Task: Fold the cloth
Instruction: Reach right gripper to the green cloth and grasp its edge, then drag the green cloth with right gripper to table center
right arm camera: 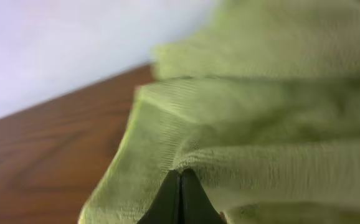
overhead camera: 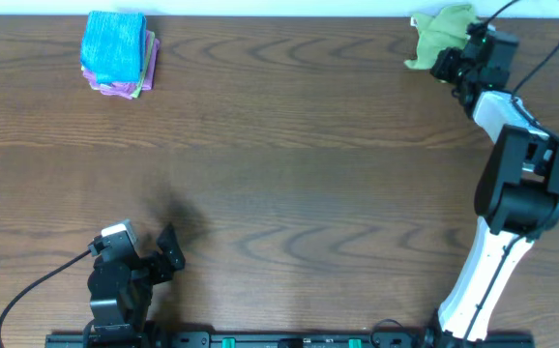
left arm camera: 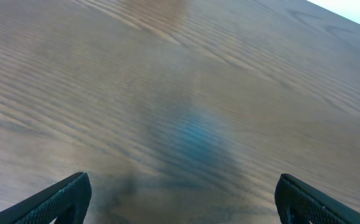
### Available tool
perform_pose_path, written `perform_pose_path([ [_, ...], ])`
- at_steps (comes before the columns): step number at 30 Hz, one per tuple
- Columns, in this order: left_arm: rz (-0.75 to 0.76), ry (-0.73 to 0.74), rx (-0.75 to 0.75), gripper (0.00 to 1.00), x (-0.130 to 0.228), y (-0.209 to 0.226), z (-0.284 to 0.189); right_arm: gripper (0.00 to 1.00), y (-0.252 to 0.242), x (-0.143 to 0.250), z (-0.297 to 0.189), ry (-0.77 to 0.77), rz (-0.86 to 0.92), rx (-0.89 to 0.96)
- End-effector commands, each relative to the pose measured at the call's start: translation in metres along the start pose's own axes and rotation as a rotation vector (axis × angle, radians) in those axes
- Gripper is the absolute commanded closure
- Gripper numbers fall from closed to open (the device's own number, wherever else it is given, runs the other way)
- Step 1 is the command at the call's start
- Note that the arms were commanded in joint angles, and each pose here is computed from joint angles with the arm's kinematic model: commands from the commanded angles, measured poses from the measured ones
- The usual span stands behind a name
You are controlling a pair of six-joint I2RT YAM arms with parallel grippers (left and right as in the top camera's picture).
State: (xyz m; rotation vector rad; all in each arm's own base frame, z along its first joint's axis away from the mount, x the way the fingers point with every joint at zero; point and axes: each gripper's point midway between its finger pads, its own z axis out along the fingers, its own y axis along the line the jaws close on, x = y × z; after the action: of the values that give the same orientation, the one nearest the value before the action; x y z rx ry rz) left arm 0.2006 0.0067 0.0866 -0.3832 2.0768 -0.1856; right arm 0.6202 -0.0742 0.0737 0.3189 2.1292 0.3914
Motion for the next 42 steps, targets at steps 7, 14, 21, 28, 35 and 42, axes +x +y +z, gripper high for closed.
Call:
perform_pose_path([
  [7, -0.001, -0.005, -0.006, 0.04, 0.000, 0.001, 0.001, 0.99, 0.209, -0.037, -0.110, 0.025, -0.285, -0.319],
  [14, -0.001, -0.005, -0.006, 0.05, 0.000, 0.001, 0.001, 0.99, 0.352, 0.040, -0.182, 0.199, -0.403, -0.600],
  [21, -0.001, -0.004, -0.006, 0.05, 0.000, 0.001, 0.001, 0.99, 0.394, 0.067, -0.231, 0.221, -0.480, -0.589],
  [28, -0.001, -0.004, -0.006, 0.05, 0.000, 0.001, 0.001, 0.27, 0.215, 0.045, -0.206, 0.304, -0.338, 0.155],
  [35, -0.001, -0.005, -0.006, 0.05, 0.000, 0.001, 0.001, 0.01, 0.155, 0.061, -0.185, 0.424, -0.208, 0.244],
  [42, -0.001, -0.004, -0.006, 0.05, 0.000, 0.001, 0.001, 0.15, 0.204, 0.146, -0.160, 0.683, -0.484, -0.013],
])
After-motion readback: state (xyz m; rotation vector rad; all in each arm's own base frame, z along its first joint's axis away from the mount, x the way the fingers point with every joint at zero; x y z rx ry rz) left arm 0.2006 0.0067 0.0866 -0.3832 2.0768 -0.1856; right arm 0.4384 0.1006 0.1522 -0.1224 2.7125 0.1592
